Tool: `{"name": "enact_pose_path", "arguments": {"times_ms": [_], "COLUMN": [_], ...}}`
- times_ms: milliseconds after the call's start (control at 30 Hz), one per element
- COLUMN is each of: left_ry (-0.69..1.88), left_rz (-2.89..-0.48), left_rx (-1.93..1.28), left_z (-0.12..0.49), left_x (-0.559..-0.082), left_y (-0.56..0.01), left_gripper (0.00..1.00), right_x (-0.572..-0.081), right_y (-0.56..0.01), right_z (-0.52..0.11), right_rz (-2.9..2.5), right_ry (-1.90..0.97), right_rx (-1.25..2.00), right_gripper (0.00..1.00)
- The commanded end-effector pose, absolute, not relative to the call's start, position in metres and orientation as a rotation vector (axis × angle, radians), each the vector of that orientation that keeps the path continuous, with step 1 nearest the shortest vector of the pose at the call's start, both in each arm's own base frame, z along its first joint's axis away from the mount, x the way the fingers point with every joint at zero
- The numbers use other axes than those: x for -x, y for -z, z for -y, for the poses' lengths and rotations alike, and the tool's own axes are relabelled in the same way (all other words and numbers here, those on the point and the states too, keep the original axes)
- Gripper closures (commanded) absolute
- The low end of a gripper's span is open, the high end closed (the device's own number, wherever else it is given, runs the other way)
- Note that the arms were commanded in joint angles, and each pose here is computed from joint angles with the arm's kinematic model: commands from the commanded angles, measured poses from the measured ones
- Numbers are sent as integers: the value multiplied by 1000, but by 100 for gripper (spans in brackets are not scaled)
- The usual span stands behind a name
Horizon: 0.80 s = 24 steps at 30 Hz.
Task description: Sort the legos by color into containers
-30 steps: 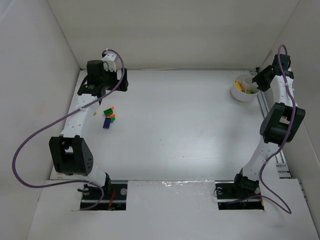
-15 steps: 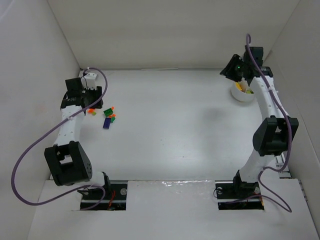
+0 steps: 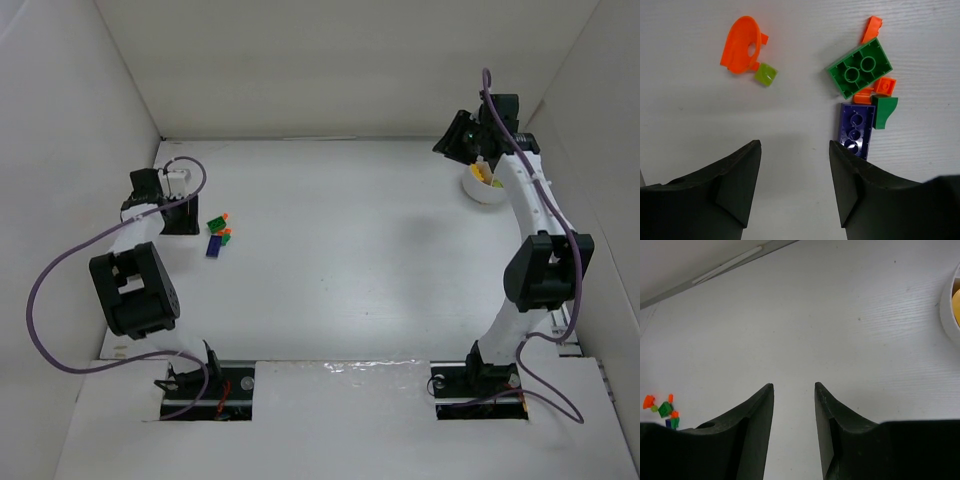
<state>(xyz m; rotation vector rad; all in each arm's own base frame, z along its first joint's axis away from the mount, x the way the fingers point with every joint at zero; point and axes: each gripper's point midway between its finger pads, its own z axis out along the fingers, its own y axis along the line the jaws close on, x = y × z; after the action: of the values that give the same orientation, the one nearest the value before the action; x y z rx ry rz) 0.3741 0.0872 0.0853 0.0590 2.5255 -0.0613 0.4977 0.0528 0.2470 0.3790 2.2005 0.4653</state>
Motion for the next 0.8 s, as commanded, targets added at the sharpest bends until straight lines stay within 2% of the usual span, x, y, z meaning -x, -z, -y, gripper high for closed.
{"name": "enact_pose_path", "arguments": {"times_ms": [0, 767], "left_ry": [16, 13], "left_rz": [-2529, -2597], "left_rx": [-46, -18], "left_z": [-96, -113], "left_x": [-379, -421], "left_y": [-86, -40], "left_gripper": [46, 49], "right_x": [-503, -508], "right_y": [-255, -250], "right_z": [-48, -28], "right_rz": [-2169, -2186], "right_ry": [-478, -455], "right_rx": [-367, -418], "right_gripper": [56, 56]}}
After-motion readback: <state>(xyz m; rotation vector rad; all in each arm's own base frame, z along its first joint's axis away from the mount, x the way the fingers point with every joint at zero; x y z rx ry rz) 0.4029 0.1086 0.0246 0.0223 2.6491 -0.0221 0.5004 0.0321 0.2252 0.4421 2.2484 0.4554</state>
